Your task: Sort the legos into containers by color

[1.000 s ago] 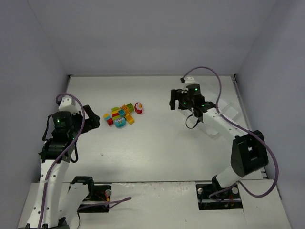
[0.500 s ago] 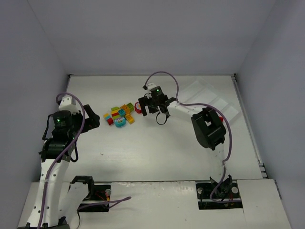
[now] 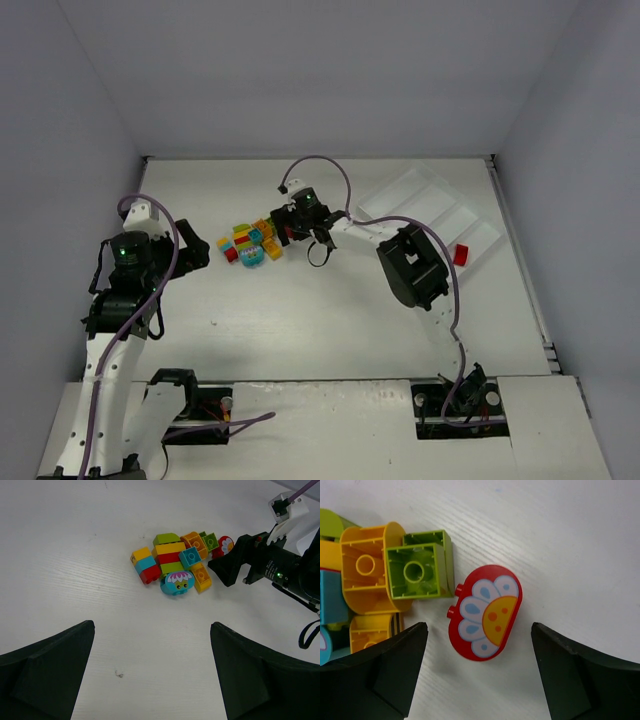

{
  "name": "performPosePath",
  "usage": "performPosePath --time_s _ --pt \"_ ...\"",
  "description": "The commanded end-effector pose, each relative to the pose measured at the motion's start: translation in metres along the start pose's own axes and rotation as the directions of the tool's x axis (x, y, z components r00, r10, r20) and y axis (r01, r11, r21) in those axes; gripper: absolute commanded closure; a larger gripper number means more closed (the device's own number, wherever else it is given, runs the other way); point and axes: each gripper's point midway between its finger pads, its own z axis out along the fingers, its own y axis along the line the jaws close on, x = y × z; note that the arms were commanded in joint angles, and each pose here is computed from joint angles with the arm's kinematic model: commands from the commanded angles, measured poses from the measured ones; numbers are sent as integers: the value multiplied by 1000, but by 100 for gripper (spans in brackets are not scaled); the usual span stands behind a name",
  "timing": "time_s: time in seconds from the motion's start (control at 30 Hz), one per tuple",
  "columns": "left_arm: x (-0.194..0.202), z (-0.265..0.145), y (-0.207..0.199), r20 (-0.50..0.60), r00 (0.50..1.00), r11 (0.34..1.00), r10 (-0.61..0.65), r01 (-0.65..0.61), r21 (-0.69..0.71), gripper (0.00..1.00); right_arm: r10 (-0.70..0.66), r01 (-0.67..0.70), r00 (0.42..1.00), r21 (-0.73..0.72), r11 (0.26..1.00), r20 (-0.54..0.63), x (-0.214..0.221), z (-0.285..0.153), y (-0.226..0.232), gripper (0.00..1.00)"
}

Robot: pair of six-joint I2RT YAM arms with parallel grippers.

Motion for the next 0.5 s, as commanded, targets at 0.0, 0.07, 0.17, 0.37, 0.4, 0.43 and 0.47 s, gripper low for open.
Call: performPosePath --time_s 0.0,0.07,0.17,0.37,0.4,0.43,0.47 --pt "-20 1 -9 64 998 999 -7 5 36 8 19 -23 997 46 999 80 -26 6 -2 22" --pt "-21 1 -9 64 998 999 -7 5 36 8 28 -34 995 67 997 94 -29 9 -5 33" --pt "-20 1 -9 61 998 999 -6 4 36 8 32 -44 993 110 993 111 -31 10 -13 51" --pt "-19 2 -9 58 998 999 -8 5 37 8 22 -58 980 182 982 195 -56 -20 -26 100" --pt "-20 2 -9 59 998 999 -7 4 37 8 16 -62 976 206 977 216 -65 -35 -31 100" --pt "-19 2 -9 57 998 999 -8 6 40 8 11 -62 974 217 974 226 -69 -44 -32 100" --pt "-18 3 -10 53 999 999 -7 5 40 8 9 -67 971 235 970 241 -75 -54 -39 100"
